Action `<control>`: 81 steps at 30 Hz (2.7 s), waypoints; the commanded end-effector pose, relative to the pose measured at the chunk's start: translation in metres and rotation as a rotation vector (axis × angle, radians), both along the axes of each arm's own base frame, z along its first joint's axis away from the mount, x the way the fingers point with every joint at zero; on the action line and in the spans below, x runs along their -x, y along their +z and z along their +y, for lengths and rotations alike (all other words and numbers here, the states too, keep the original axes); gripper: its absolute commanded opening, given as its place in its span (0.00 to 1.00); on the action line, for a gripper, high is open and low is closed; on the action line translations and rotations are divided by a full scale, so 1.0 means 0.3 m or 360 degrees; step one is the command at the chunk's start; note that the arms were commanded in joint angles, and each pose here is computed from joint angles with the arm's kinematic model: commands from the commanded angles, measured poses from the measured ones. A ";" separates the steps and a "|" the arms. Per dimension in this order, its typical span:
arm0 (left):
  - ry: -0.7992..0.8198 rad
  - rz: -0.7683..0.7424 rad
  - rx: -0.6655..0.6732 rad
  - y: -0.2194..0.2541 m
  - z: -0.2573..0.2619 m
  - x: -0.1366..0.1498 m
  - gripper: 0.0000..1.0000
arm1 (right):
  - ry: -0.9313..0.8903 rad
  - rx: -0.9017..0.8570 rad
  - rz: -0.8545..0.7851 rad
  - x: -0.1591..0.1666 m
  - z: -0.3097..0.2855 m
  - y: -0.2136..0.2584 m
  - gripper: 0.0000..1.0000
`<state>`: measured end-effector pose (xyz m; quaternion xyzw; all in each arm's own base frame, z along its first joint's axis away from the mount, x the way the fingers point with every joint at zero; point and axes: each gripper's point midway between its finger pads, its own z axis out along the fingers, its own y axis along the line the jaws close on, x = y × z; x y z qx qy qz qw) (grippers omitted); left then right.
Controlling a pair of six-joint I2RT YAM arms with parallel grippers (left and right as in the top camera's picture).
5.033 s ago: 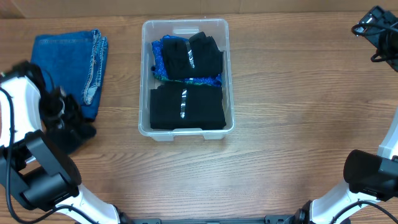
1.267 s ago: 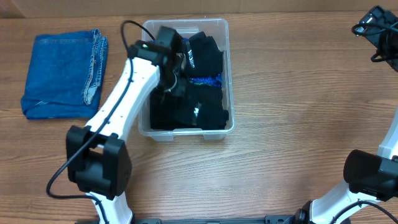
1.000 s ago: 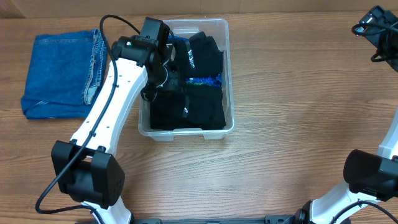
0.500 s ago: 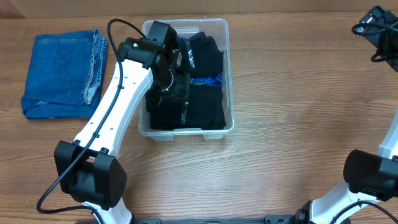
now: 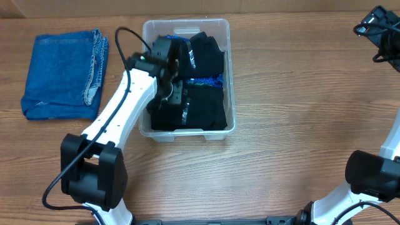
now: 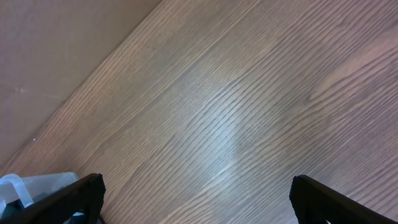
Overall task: Pack container
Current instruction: 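Move the left gripper to the folded blue jeans, then grasp the edge of the blue jeans with the left gripper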
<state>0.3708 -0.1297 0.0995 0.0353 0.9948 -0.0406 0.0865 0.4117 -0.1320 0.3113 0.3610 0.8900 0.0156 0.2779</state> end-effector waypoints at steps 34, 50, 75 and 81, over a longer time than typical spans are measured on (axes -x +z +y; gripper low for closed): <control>0.0629 -0.0148 -0.0433 0.423 0.701 -0.106 0.97 | -0.0006 0.0016 -0.0032 0.003 -0.001 0.024 1.00; 0.0417 0.0471 -0.0682 -0.302 0.779 -0.228 1.00 | -0.0006 0.0016 -0.0032 0.003 -0.001 0.024 1.00; 0.0575 -0.0187 -0.0919 -0.054 0.762 -0.537 1.00 | -0.0006 0.0016 -0.0032 0.003 -0.001 0.024 1.00; 0.0657 -0.0213 -0.0939 -0.053 0.850 -0.541 1.00 | -0.0006 0.0017 -0.0032 0.003 -0.001 0.024 1.00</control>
